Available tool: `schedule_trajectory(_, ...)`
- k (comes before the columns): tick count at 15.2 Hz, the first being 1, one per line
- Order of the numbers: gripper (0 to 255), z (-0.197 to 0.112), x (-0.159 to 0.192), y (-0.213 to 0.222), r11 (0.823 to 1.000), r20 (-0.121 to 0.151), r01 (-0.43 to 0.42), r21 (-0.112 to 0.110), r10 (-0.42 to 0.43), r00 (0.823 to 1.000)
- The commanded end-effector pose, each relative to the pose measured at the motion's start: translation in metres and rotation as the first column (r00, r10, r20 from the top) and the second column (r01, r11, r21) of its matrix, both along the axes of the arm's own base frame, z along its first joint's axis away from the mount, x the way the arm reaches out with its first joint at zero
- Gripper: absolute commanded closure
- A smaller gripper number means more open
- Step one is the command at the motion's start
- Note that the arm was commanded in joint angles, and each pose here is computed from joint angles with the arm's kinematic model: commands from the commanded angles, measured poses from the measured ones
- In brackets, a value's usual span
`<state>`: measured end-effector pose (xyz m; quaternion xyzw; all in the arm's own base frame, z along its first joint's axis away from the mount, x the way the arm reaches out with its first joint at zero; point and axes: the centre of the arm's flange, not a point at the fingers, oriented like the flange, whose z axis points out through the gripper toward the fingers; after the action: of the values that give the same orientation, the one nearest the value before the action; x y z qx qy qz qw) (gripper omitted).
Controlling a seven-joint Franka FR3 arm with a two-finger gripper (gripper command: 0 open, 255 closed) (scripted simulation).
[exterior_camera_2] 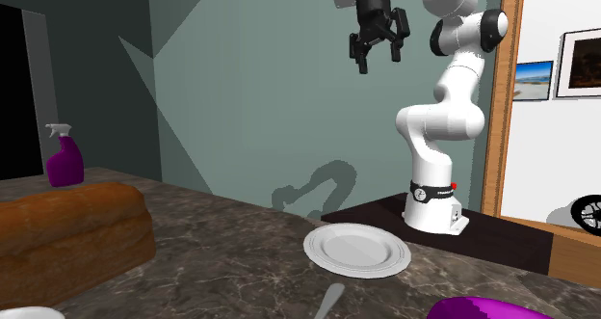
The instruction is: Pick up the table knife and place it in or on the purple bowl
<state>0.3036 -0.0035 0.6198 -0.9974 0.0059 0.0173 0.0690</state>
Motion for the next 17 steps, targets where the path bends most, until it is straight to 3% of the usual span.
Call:
schedule_trajectory(1, 0, 0.000, 0.000, 0.000, 1.000, 0.000, 0.000, 0.000, 0.000, 1.000)
schedule_trajectory(9, 0, -0.072, 0.068, 0.033, 0.995, 0.032, -0.099, -0.033, 0.100, 0.994)
schedule_trajectory(17, 0, -0.143, 0.135, 0.070, 0.978, 0.061, -0.196, -0.069, 0.200, 0.978)
